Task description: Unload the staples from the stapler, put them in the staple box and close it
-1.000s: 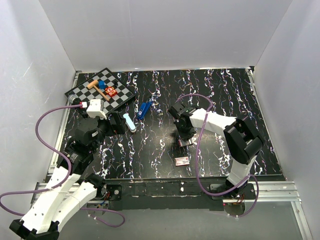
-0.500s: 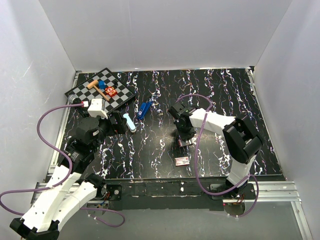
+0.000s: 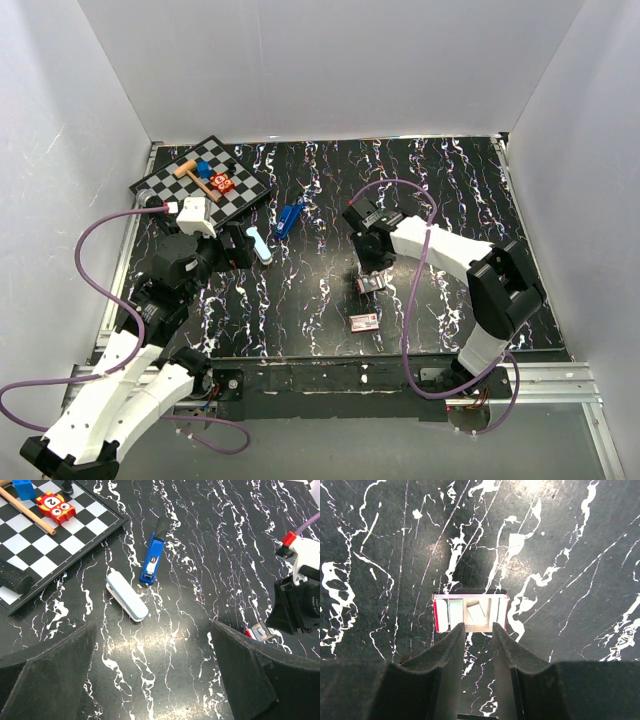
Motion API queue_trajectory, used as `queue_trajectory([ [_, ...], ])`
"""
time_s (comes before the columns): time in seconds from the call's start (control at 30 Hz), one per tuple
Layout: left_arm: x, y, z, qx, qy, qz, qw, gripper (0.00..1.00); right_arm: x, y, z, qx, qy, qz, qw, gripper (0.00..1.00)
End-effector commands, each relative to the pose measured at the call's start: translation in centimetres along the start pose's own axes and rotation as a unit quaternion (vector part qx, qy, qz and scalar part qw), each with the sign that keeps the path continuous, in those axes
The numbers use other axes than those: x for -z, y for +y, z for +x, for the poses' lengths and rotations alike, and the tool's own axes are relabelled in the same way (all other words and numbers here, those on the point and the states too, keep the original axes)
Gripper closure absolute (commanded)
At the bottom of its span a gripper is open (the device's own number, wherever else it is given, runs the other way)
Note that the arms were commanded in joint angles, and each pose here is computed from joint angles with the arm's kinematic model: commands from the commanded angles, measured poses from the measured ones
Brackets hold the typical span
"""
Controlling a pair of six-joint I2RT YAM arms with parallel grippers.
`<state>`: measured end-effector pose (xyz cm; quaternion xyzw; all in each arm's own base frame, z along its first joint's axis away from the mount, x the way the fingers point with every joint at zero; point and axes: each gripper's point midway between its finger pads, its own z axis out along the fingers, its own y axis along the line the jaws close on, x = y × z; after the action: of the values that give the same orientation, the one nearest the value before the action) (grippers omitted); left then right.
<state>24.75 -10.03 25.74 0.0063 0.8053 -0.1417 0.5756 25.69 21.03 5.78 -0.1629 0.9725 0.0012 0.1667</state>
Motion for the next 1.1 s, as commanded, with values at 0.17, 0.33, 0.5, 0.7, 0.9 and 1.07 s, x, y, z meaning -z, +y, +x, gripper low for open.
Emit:
queue_trajectory([
  [0.17, -1.1, -2.5, 1.6, -0.015, 0.041, 0.067, 0.997, 0.03, 1.6, -1.7, -0.2, -0.021, -0.023, 0.013, 0.999, 0.64],
  [0.33, -1.6, -4.3, 2.8, -0.009, 0.076, 0.110, 0.991, 0.07, 0.9, -2.4, 0.6, -0.029, -0.016, 0.015, 0.999, 0.64],
  [0.5, -1.8, -5.1, 3.6, 0.002, 0.096, 0.125, 0.987, 0.09, 0.0, -2.9, 1.1, -0.036, -0.007, 0.014, 0.999, 0.65],
  [0.7, -1.6, -6.9, 4.7, 0.005, 0.120, 0.151, 0.981, 0.10, -0.1, -2.9, 1.3, -0.039, -0.006, 0.008, 0.999, 0.67],
  [0.9, -1.1, -9.3, 7.1, 0.020, 0.159, 0.171, 0.972, 0.11, 1.5, -2.6, 2.7, -0.055, -0.010, -0.016, 0.998, 0.67],
  [1.07, -1.2, -10.9, 10.4, 0.023, 0.206, 0.180, 0.962, 0.11, 2.7, -0.9, 5.3, -0.062, -0.003, -0.063, 0.996, 0.67],
])
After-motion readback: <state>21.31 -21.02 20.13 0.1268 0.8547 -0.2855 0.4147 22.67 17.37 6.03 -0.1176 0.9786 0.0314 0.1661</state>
